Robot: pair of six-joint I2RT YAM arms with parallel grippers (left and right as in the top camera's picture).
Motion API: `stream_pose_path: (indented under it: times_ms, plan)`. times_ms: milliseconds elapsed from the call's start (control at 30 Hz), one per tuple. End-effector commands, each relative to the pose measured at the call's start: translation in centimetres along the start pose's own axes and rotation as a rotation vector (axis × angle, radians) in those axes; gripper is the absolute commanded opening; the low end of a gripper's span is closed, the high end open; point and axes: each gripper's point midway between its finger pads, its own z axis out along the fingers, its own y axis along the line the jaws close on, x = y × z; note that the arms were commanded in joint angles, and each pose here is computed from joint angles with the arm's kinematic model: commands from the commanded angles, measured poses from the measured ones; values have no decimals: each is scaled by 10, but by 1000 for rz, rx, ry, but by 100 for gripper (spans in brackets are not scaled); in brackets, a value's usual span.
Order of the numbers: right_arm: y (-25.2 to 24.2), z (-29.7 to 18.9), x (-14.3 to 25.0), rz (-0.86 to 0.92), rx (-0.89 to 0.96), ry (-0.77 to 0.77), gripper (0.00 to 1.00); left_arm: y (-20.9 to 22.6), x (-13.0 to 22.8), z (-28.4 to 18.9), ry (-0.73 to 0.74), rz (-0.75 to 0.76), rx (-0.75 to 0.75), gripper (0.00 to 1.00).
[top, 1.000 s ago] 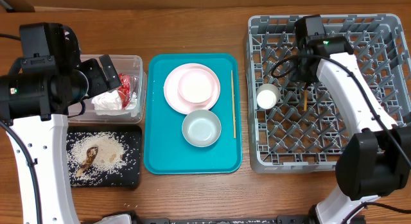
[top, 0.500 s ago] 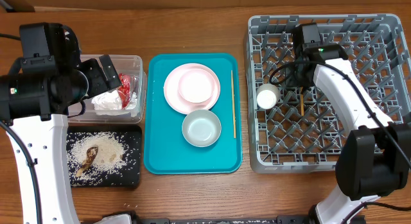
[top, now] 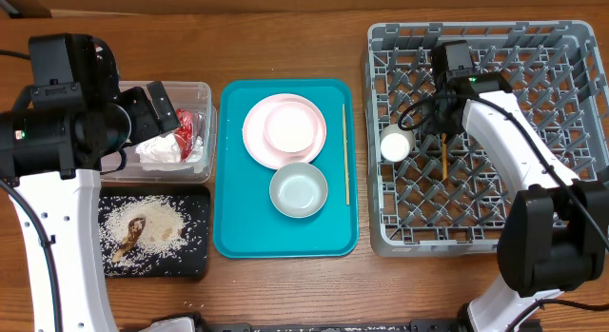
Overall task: Sort waste into correct bins and load items into the dishwasher
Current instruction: 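Insert chopstick upright into dish rack and open right gripper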
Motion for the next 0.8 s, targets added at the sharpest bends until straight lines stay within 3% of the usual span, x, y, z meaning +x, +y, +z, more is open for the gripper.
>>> stream_pose_path:
  times_ms: [0, 300, 467, 767]
  plan:
    - [-2, -8, -3, 4, -4, -26, 10, 2, -4, -1, -9, 0, -10, 100]
    - [-2, -11, -7, 8, -6, -38, 14, 2, -4, -1, -9, 0, -10, 100]
    - [-4, -41, -25, 57, -26, -55, 15, 2, -4, -1, -9, 0, -10, 100]
    - [82, -109, -21, 134, -603, 70, 22, 2, -3, -1, -9, 0, -10, 100]
